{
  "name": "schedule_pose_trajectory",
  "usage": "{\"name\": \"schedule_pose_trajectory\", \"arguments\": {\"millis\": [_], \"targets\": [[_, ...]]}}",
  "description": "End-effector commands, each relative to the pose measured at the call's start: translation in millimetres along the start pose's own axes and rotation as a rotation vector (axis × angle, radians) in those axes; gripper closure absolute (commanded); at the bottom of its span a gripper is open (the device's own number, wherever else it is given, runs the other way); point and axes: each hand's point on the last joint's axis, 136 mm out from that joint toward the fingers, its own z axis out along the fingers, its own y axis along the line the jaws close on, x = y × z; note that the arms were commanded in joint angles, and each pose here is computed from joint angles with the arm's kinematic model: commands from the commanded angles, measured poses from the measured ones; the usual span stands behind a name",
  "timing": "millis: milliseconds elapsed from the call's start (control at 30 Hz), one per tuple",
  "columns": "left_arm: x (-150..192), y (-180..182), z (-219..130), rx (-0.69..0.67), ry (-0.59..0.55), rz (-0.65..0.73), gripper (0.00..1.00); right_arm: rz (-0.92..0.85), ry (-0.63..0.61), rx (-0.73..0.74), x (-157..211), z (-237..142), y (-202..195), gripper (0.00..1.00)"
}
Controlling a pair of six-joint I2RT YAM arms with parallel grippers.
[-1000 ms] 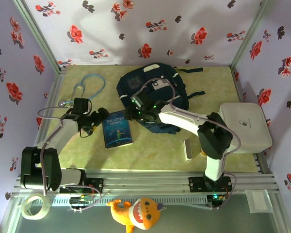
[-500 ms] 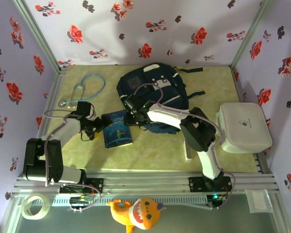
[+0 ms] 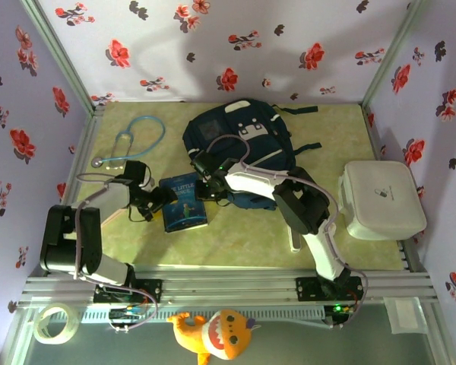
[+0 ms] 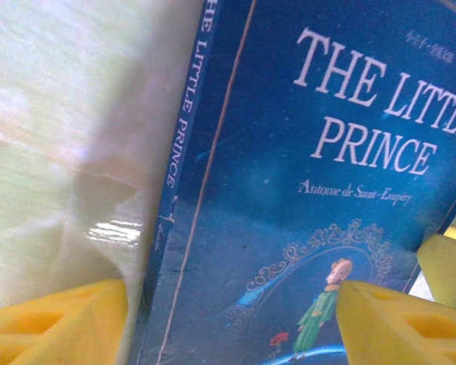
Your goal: Pack the student bag
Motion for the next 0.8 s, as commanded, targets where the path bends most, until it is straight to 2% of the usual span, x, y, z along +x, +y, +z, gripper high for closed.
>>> {"name": "schedule_pose_trajectory", "arguments": {"millis": [0,400,600,767], "targets": [[7,1,5,0.002,0.033,0.020,0.30,-0.020,0.038,0.020,8,6,-2,0.70],[11,-8,5,0.020,0.074,0.050,0.41,-0.016,0.075,0.049,17,16,-12,0.79],[13,-46,-15,0.129,0.069,0.094,0.47,-0.011,0.101,0.086,23,22,-21,0.80],[12,-78,-40,0.185,0.027,0.148,0.50,-0.012,0.110,0.071,18,26,-13,0.83]]}}
